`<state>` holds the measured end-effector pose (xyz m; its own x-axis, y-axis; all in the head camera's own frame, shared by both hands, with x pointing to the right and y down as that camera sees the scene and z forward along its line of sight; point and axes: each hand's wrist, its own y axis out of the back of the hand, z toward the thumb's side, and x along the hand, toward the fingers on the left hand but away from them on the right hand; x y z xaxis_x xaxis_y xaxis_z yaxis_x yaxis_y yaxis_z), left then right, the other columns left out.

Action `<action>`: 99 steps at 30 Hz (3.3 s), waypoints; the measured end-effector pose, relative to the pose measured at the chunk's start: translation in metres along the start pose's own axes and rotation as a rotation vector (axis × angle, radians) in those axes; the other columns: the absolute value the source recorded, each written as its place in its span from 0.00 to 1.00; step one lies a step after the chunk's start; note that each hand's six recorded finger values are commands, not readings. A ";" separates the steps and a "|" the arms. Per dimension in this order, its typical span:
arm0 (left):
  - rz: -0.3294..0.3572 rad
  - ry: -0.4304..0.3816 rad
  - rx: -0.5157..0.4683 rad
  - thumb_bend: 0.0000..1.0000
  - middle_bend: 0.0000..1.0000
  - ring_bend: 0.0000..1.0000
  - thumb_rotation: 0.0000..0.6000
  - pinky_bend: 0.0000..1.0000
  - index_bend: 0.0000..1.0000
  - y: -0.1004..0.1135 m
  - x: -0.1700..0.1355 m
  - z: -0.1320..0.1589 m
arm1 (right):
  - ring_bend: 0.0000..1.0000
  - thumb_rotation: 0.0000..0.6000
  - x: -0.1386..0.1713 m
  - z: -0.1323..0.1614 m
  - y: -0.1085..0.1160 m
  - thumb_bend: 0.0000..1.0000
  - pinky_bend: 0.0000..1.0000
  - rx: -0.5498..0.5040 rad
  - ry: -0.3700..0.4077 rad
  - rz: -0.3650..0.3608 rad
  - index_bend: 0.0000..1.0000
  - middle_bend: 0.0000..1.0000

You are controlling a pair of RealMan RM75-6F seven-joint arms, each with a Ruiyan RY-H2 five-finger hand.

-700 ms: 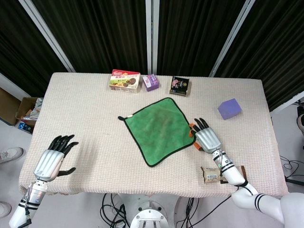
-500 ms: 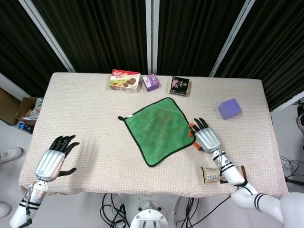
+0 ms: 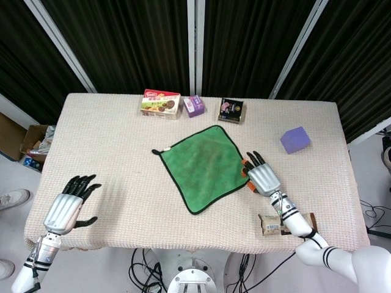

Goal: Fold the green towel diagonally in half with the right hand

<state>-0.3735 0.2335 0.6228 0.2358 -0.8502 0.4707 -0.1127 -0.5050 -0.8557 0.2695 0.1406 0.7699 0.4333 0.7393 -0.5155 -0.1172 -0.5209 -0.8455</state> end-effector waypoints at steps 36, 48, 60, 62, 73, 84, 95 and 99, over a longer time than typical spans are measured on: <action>-0.004 0.019 -0.008 0.05 0.07 0.08 1.00 0.09 0.22 -0.003 -0.001 -0.013 | 0.03 1.00 -0.062 0.056 0.082 0.48 0.05 0.170 0.136 -0.115 0.63 0.27; -0.008 0.053 -0.024 0.06 0.07 0.08 1.00 0.09 0.22 -0.007 -0.008 -0.029 | 0.03 1.00 -0.148 0.141 0.088 0.48 0.05 0.298 0.214 -0.070 0.64 0.27; -0.006 0.064 -0.037 0.06 0.07 0.08 1.00 0.09 0.22 -0.009 -0.010 -0.034 | 0.01 1.00 -0.169 0.169 0.069 0.35 0.01 0.371 0.219 -0.029 0.40 0.22; -0.004 0.065 -0.039 0.05 0.07 0.08 1.00 0.09 0.22 -0.009 -0.011 -0.034 | 0.00 1.00 -0.170 0.170 0.065 0.24 0.00 0.368 0.213 -0.023 0.19 0.17; 0.008 0.073 -0.040 0.05 0.07 0.08 1.00 0.09 0.22 -0.007 -0.014 -0.037 | 0.00 1.00 -0.160 0.136 0.102 0.04 0.00 0.223 0.140 -0.138 0.00 0.10; 0.006 0.080 -0.043 0.05 0.07 0.08 1.00 0.09 0.22 -0.007 -0.015 -0.037 | 0.00 1.00 -0.150 0.032 0.118 0.16 0.00 0.354 -0.023 -0.005 0.13 0.12; 0.005 0.114 -0.042 0.06 0.07 0.08 1.00 0.09 0.22 -0.004 -0.019 -0.043 | 0.00 1.00 -0.169 0.010 0.089 0.27 0.00 0.484 -0.093 0.134 0.28 0.15; 0.000 0.130 -0.045 0.05 0.07 0.08 1.00 0.09 0.22 -0.005 -0.021 -0.046 | 0.00 1.00 -0.175 0.011 0.085 0.28 0.00 0.491 -0.096 0.138 0.36 0.17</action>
<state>-0.4227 0.2473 0.6273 0.1092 -0.8610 0.4968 -0.1569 -0.5085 -0.8467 0.1733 -0.0285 0.7867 0.3026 0.7257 -0.6179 -0.5829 -0.3720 -0.7224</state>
